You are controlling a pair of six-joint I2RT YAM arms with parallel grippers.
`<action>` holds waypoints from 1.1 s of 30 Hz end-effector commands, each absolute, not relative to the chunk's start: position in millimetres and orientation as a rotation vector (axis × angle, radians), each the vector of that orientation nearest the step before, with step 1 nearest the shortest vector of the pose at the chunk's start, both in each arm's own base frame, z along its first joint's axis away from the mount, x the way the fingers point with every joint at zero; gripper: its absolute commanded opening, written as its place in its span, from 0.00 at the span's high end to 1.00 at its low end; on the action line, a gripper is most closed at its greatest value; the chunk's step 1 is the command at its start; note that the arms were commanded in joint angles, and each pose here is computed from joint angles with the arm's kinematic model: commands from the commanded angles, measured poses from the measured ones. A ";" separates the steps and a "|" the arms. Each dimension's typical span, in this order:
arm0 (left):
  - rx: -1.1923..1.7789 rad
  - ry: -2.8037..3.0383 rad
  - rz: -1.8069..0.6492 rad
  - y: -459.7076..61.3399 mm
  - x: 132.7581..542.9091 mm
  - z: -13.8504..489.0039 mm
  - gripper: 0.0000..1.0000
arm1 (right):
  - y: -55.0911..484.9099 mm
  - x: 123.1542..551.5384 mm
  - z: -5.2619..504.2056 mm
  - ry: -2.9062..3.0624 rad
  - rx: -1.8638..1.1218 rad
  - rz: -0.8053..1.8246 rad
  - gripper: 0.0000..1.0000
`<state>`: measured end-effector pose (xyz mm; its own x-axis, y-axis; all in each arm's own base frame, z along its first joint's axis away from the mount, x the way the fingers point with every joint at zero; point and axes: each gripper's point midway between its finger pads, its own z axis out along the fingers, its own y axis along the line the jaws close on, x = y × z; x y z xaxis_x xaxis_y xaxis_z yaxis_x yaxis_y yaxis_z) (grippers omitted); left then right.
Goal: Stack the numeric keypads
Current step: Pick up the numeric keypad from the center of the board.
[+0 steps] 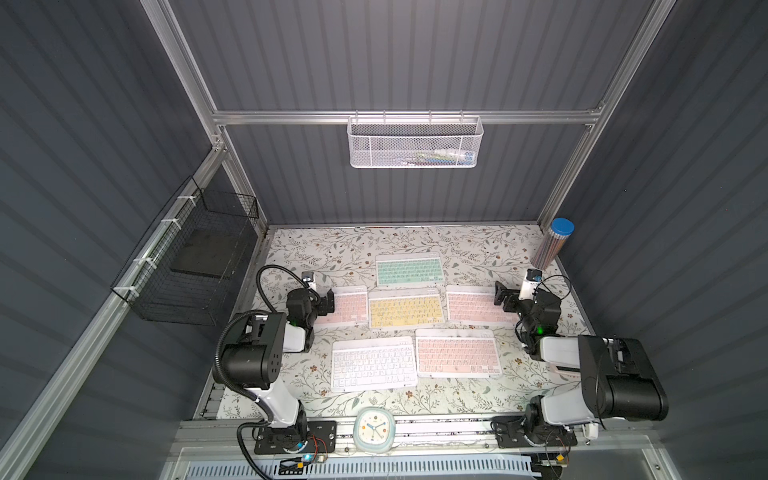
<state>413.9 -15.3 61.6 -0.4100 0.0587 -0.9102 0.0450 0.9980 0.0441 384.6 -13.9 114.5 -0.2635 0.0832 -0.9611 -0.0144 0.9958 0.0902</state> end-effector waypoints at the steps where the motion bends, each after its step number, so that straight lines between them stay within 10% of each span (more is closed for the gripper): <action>1: 0.045 1.992 0.024 -10.7 419.9 62.3 0.00 | -16.1 387.4 120.2 1.816 0.048 0.085 0.01; 19: -0.085 1.902 0.134 5.1 407.7 134.9 0.00 | -50.5 400.8 154.3 1.943 0.289 -0.059 0.01; 33: -0.344 2.239 -0.037 -35.2 386.6 162.5 0.00 | 3.6 354.1 149.1 2.280 0.639 0.388 0.01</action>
<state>418.7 -15.5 187.6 -0.4510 -0.2205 -0.8648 -0.2390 0.9634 -0.1210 386.8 -22.6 173.6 -0.4922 0.4893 -0.7199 0.2969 0.8718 0.3896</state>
